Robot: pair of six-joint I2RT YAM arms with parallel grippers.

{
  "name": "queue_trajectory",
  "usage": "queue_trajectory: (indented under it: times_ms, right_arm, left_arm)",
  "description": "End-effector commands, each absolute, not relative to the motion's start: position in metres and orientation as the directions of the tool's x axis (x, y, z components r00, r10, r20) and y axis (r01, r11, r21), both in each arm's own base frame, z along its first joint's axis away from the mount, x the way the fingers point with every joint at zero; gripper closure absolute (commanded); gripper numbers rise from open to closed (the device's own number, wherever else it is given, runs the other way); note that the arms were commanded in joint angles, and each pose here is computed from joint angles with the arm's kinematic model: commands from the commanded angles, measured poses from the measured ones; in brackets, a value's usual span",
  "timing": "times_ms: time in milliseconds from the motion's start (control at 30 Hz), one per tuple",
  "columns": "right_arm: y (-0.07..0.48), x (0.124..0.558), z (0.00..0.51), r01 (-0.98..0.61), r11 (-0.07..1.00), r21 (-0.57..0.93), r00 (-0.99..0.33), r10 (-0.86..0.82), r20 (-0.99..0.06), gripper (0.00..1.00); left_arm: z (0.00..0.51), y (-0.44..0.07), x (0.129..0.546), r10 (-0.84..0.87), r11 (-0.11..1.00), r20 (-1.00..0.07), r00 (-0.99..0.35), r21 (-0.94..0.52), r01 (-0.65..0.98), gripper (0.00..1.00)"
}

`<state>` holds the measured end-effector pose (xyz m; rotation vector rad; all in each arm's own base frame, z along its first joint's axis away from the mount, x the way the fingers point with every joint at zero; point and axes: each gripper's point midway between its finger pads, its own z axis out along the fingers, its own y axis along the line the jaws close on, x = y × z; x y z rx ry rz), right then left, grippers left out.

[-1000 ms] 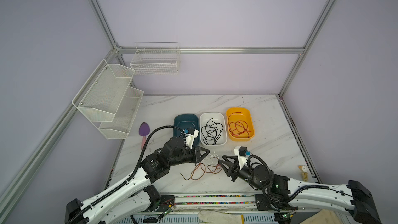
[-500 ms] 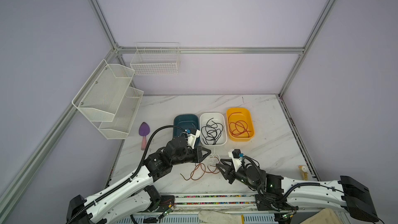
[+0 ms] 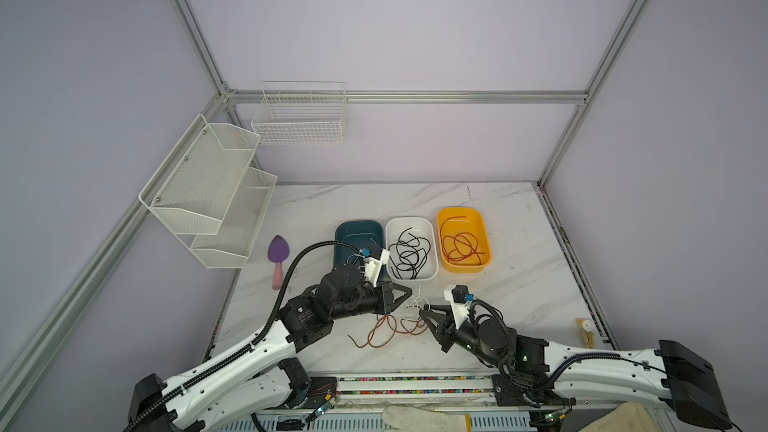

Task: Untangle the cables
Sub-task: 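Close the left gripper on the white wire beside the right gripper, then lift the white wire with the left gripper while the right gripper releases it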

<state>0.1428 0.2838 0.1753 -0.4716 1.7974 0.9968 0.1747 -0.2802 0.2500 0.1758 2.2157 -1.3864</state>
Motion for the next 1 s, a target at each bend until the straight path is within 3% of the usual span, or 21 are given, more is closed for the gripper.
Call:
queue_trajectory:
  times_ms: [0, 333, 967]
  right_arm:
    - [0.281, 0.146, 0.183, -0.686, 0.594, 0.42, -0.418, 0.151, -0.896, 0.82]
    - [0.273, 0.151, 0.183, -0.654, 0.628, 0.422, -0.418, 0.166, -0.893, 1.0]
    - [0.259, 0.166, 0.172, -0.556, 0.722, 0.412, -0.427, 0.177, -0.887, 1.0]
  left_arm:
    - [0.26, -0.282, 0.173, -0.173, 0.43, -0.506, -0.845, -0.811, 0.397, 1.0]
    - [0.276, -0.264, 0.17, -0.195, 0.465, -0.555, -0.809, -0.778, 0.422, 1.0]
    - [0.303, -0.241, 0.162, -0.225, 0.489, -0.598, -0.77, -0.752, 0.441, 1.0]
